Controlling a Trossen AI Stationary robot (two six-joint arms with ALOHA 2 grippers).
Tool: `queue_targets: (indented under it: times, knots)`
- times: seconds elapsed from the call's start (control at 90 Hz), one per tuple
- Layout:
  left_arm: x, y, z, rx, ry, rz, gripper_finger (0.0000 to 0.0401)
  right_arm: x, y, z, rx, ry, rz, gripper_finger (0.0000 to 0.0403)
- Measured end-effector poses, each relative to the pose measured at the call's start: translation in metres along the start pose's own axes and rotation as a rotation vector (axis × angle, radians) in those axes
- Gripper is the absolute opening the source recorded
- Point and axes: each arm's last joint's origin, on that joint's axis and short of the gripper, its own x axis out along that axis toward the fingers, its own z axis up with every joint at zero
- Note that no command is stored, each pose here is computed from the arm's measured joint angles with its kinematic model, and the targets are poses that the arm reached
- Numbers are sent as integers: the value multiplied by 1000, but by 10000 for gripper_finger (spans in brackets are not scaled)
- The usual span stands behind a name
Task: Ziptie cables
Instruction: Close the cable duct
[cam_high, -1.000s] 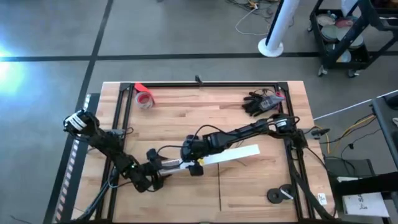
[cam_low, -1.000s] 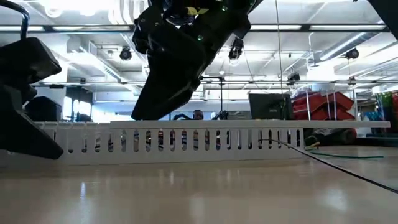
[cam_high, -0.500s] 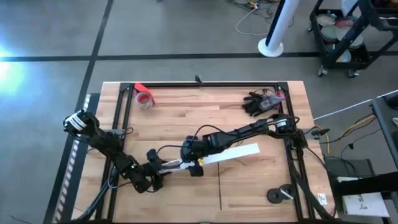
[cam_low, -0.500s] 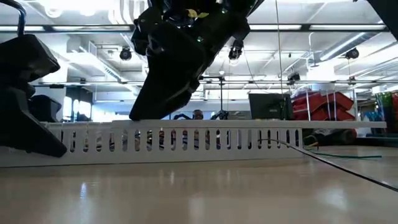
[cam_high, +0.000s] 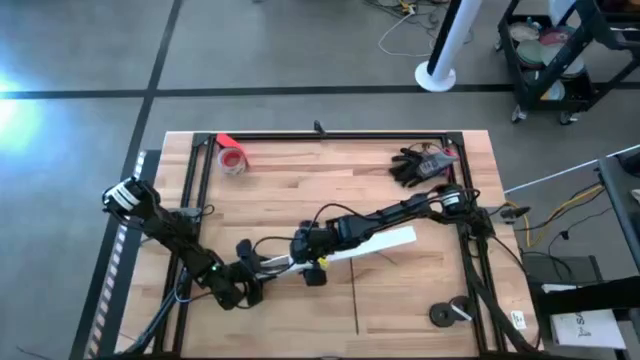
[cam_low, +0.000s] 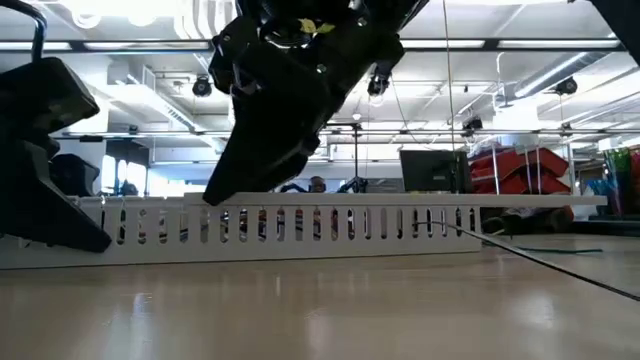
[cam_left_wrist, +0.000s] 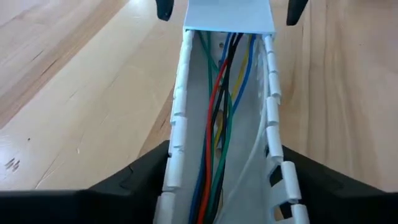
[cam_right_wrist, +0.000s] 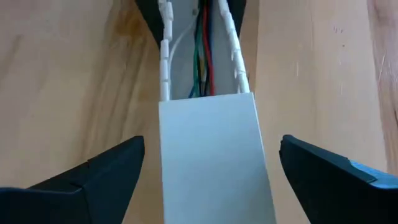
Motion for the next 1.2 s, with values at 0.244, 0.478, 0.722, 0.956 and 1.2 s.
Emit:
queue_targets:
  times: [0.244,0.478,0.722,0.956,1.2]
  knots:
    - [0,0,0,2,-2,1,223,1,1,-1,-32,-4,2,280]
    - [0,0,0,2,-4,2,226,2,1,-3,-65,2,0,245]
    - [0,0,0,2,-5,3,222,2,0,-5,-63,0,-19,225]
    - [0,0,0,2,-5,3,226,4,0,-9,-49,-16,-20,247]
    - [0,0,0,3,-7,5,221,6,1,-10,-54,-28,-8,224]
